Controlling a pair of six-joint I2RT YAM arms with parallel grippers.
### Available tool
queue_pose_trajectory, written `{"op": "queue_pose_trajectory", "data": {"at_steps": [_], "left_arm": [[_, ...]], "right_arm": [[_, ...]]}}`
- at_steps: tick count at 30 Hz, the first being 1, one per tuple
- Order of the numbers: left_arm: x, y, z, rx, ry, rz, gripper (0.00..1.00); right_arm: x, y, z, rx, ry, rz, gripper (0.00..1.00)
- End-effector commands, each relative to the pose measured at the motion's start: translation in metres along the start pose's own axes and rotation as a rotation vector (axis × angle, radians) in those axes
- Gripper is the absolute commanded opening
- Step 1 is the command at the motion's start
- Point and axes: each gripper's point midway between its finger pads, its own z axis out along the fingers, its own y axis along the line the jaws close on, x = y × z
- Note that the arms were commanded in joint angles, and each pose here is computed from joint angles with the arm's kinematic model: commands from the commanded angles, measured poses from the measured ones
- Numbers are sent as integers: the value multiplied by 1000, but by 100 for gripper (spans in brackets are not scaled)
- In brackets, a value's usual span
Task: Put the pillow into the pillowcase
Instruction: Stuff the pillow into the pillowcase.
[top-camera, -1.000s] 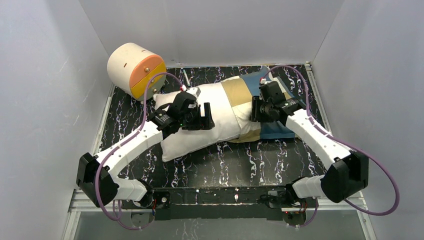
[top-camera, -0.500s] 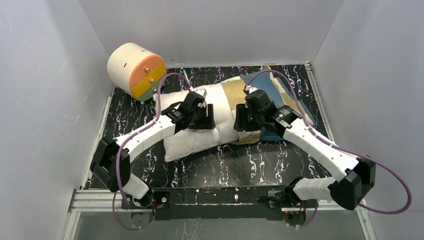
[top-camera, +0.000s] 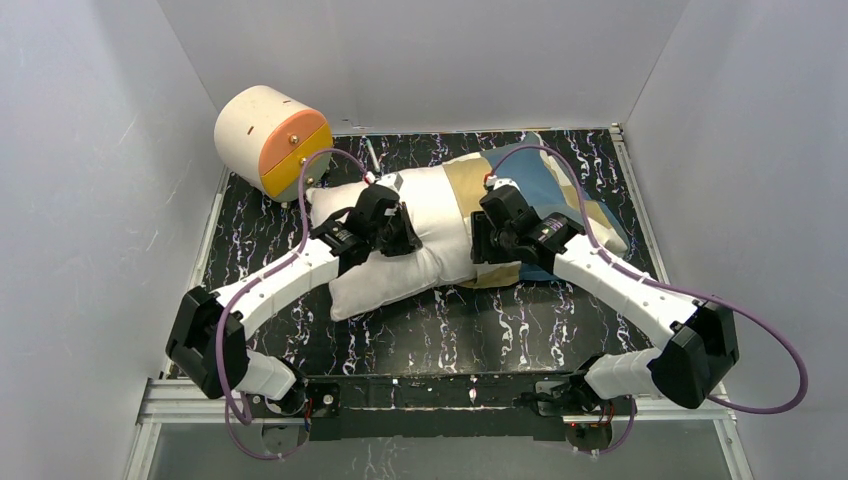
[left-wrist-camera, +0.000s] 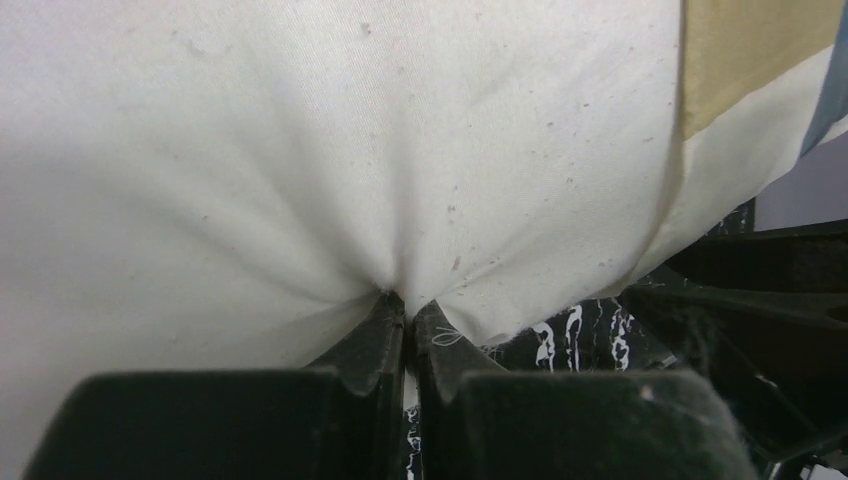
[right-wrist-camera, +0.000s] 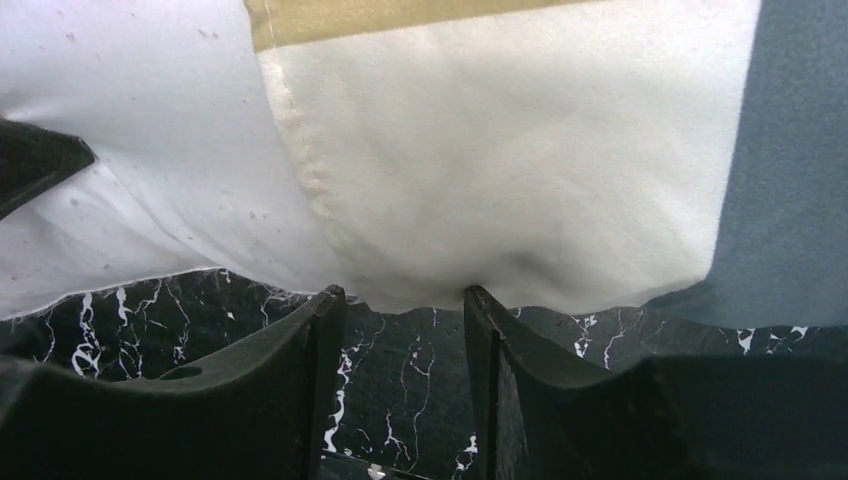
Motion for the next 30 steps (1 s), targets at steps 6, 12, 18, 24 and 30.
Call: {"op": "queue_pose_trajectory", "data": {"at_steps": [6, 12, 18, 24, 30], "left_arm": [[-19, -28, -17, 133, -81, -127, 0], [-25, -29, -18, 119, -99, -173, 0], [-30, -25, -16, 70, -140, -233, 0], [-20, -4, -15, -34, -163, -191, 0], [-19, 5, -29, -48, -204, -239, 0]], "right_arm": [[-9, 1, 10, 85, -23, -21, 48], [-24, 37, -14, -63, -71, -84, 1], [-19, 116, -36, -449, -65, -140, 1], [-37, 168, -54, -726, -130, -126, 1], [-30, 170, -49, -732, -88, -28, 1]]}}
